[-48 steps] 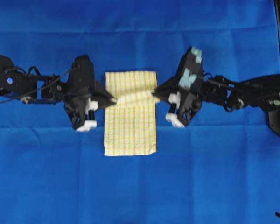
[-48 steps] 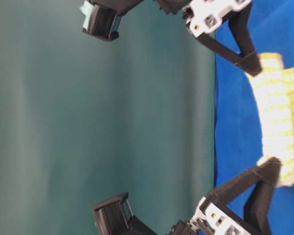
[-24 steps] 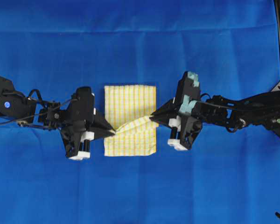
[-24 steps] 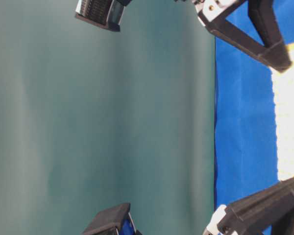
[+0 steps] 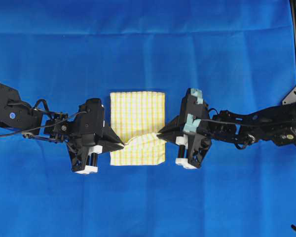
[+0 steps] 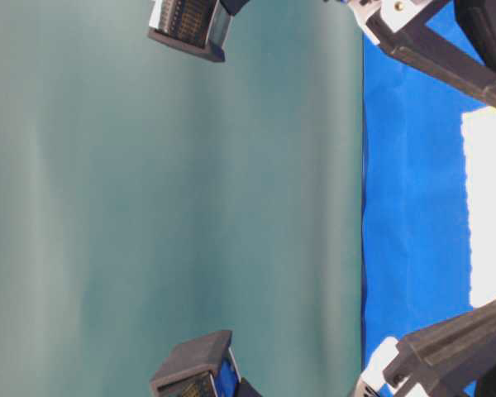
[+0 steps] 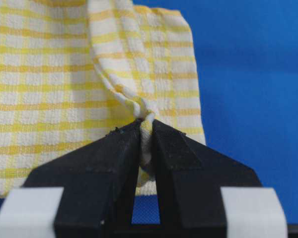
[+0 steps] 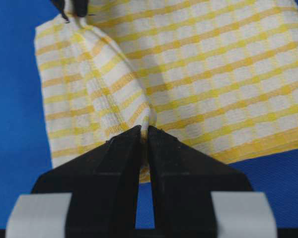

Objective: Fold the yellow towel.

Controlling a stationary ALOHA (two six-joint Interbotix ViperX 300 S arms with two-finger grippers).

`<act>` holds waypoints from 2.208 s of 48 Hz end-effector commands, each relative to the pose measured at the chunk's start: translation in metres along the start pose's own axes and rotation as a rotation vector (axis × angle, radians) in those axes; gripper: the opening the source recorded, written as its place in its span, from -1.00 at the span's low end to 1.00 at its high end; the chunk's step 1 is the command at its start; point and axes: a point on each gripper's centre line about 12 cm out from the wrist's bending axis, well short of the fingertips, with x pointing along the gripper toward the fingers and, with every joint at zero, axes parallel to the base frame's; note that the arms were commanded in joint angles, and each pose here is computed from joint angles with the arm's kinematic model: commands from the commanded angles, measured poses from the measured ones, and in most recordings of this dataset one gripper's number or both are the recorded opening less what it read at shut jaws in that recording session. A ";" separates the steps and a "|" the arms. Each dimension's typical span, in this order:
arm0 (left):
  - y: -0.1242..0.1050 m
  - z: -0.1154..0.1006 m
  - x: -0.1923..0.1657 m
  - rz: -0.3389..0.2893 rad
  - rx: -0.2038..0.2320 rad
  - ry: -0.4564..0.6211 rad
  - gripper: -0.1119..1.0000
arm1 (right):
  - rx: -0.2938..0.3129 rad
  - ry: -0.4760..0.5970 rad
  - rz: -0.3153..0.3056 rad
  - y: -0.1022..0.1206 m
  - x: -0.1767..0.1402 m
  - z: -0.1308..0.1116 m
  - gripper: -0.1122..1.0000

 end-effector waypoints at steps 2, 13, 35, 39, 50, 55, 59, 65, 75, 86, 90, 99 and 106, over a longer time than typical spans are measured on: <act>-0.007 0.010 -0.001 -0.017 0.007 -0.022 -0.66 | -0.005 -0.017 0.030 0.013 0.000 0.006 -0.72; -0.014 0.012 -0.003 -0.030 0.019 -0.012 0.14 | -0.012 0.008 0.050 0.021 0.002 0.004 0.10; -0.014 0.025 -0.053 -0.032 0.023 0.029 0.49 | -0.049 -0.106 0.091 0.010 -0.053 0.021 0.56; -0.014 0.026 -0.071 -0.039 0.028 -0.006 0.48 | -0.058 -0.143 0.108 0.006 -0.072 0.024 0.56; -0.006 0.016 -0.118 -0.049 0.021 -0.125 0.47 | -0.081 -0.242 0.142 -0.014 -0.122 0.025 0.55; -0.002 0.011 -0.134 -0.051 0.018 -0.183 0.47 | -0.100 -0.286 0.165 -0.020 -0.141 0.025 0.55; 0.000 0.009 -0.147 -0.052 0.020 -0.217 0.47 | -0.132 -0.314 0.188 -0.022 -0.154 0.025 0.55; 0.006 0.003 -0.165 -0.044 0.032 -0.265 0.47 | -0.177 -0.340 0.220 -0.025 -0.171 0.022 0.55; 0.010 -0.005 -0.189 -0.037 0.070 -0.342 0.47 | -0.204 -0.344 0.234 -0.035 -0.182 0.009 0.55; 0.018 -0.021 -0.205 -0.021 0.075 -0.394 0.47 | -0.208 -0.349 0.232 -0.049 -0.188 -0.009 0.55; 0.020 -0.028 -0.208 -0.017 0.076 -0.399 0.47 | -0.208 -0.349 0.230 -0.054 -0.188 -0.015 0.55; 0.022 -0.042 -0.212 -0.012 0.090 -0.409 0.47 | -0.208 -0.348 0.229 -0.058 -0.189 -0.022 0.55; 0.024 -0.051 -0.213 -0.012 0.090 -0.412 0.47 | -0.210 -0.335 0.222 -0.061 -0.187 -0.027 0.55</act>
